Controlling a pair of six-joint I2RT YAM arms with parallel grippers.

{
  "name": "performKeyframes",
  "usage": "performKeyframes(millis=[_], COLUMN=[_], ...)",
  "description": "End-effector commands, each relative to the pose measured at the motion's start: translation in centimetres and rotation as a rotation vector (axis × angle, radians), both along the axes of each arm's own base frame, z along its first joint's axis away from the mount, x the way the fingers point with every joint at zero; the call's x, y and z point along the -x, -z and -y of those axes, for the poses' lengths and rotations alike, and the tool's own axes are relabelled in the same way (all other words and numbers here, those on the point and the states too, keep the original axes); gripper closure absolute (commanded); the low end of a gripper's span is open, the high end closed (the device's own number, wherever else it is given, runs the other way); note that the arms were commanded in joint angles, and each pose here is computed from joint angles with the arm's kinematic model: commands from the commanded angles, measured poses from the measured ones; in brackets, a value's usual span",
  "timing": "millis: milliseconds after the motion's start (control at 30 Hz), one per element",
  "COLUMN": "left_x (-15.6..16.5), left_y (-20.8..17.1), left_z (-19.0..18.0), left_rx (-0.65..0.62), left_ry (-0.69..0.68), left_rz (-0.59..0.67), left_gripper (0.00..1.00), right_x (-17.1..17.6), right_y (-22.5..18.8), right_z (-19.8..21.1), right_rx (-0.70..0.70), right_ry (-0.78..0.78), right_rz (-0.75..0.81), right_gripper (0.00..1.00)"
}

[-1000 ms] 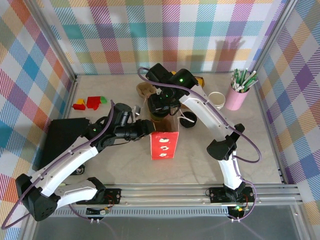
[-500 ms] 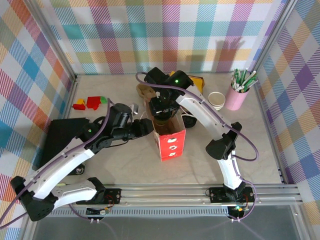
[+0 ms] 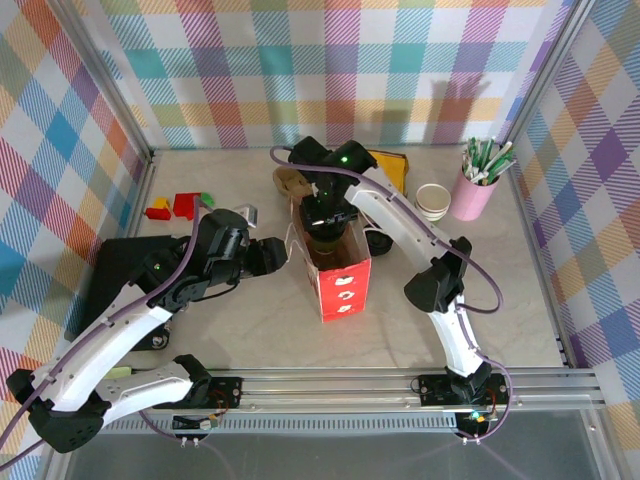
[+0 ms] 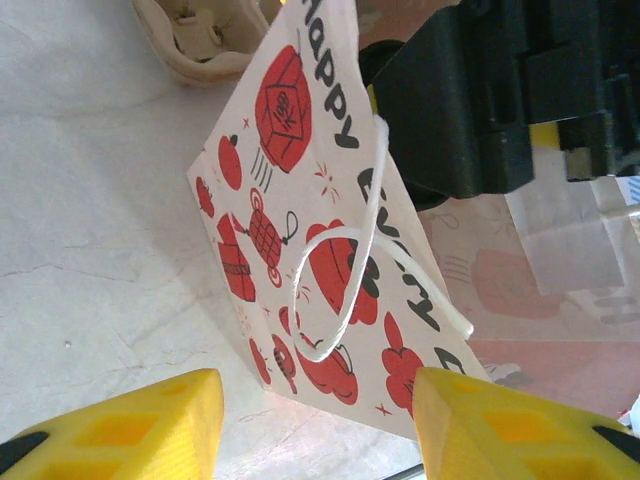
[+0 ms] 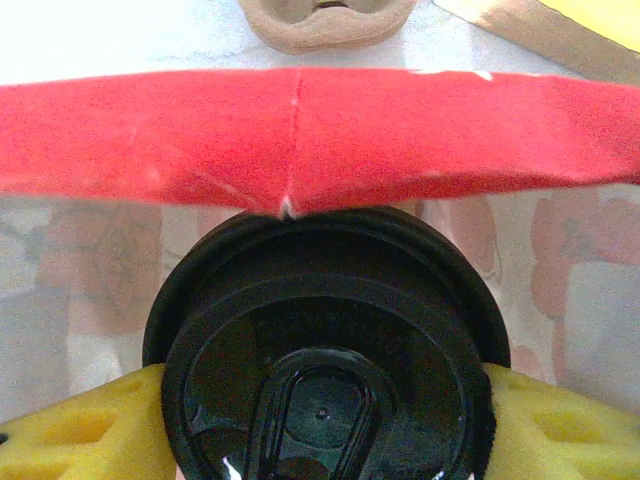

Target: Pack the takeout coffee

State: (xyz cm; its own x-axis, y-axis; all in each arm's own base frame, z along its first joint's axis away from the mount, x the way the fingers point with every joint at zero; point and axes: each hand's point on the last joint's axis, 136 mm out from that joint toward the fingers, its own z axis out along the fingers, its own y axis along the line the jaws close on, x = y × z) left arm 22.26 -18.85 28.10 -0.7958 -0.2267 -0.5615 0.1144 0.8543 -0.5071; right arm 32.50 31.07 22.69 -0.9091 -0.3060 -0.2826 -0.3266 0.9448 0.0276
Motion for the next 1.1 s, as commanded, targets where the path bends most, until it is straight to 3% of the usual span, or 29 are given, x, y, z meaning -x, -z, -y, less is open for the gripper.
performKeyframes(millis=[0, 1067], left_x=[-0.1, -0.5], left_y=[-1.1, 0.5], left_z=[-1.1, -1.3], left_rx=[-0.022, -0.055], left_ry=[-0.012, -0.013], left_rz=[0.038, 0.025], left_gripper=[0.47, 0.47], right_x=[-0.4, -0.3], right_y=[0.9, 6.2], right_z=[-0.1, -0.5], right_rx=[0.003, 0.068], right_ry=[-0.01, -0.02], right_rz=[-0.026, -0.163], right_gripper=[0.4, 0.41])
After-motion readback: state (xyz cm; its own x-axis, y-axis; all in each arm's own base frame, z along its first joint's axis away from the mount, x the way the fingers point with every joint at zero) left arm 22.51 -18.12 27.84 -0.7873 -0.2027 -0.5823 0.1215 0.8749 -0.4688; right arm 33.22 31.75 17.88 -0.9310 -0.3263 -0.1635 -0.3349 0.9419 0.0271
